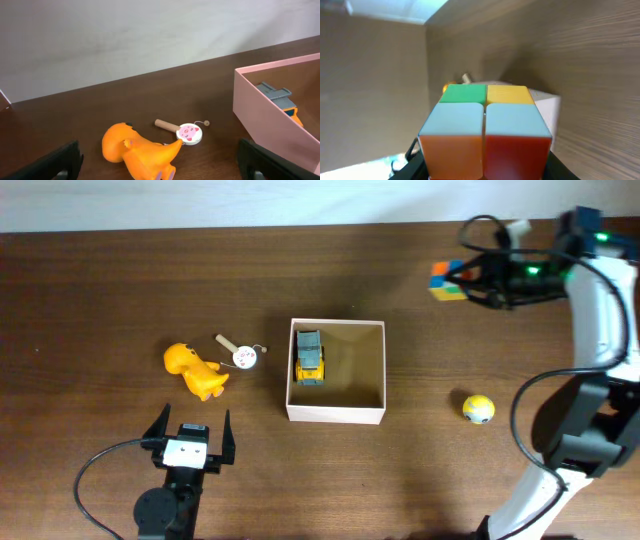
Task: Pack container
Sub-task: 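Lift the cube and carry it over the box with the right gripper, then lower the cube into the box beside the truck and release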
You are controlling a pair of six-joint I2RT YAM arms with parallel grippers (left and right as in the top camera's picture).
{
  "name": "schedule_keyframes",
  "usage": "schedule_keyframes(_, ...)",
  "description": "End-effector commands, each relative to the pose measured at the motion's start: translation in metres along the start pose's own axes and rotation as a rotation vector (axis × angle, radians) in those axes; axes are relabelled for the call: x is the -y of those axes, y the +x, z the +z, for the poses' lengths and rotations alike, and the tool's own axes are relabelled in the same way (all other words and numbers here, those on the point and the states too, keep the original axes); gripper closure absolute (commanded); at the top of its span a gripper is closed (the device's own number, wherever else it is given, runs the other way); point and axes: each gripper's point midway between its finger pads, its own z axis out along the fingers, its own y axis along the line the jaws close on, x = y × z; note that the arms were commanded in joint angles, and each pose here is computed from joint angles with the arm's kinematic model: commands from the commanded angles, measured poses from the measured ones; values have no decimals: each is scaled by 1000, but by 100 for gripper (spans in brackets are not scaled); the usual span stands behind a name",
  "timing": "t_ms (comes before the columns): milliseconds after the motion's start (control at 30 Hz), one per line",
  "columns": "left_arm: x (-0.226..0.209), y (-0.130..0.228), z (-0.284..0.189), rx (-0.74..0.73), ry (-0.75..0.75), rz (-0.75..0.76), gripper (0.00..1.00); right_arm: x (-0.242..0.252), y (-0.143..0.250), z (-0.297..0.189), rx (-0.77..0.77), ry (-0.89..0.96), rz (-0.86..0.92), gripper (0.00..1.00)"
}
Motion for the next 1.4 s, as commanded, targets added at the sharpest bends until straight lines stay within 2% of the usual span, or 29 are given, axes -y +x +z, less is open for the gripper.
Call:
schedule_keyframes(0,-1,3,0,-4,-7,14,1,-44,14,30,-72,-93,-103,59)
schedule_keyframes(100,-1,3,0,-4,-7,14,1,-61,31,60,-145,-91,-167,59)
schedule_keyframes(200,-1,3,0,-4,-7,14,1,-53,50,94,-216,78,-204,59)
schedule_keyframes(400,-1,3,0,-4,-7,14,1,-35,67,120,-257,328,-208,59)
schedule_keyframes(733,-1,2,0,-4,-7,14,1,-12,85,141,-180,805,-231,59)
schedule_keyframes(867,-1,2,0,-4,-7,14,1,-11,89,146,-119,929,-237,59)
schedule_keyframes(1000,-1,3,0,-4,-7,14,1,-3,93,148,-72,1013,-227,59)
schedule_keyframes(1367,-1,3,0,-4,-7,14,1,32,102,167,-68,1027,-191,59)
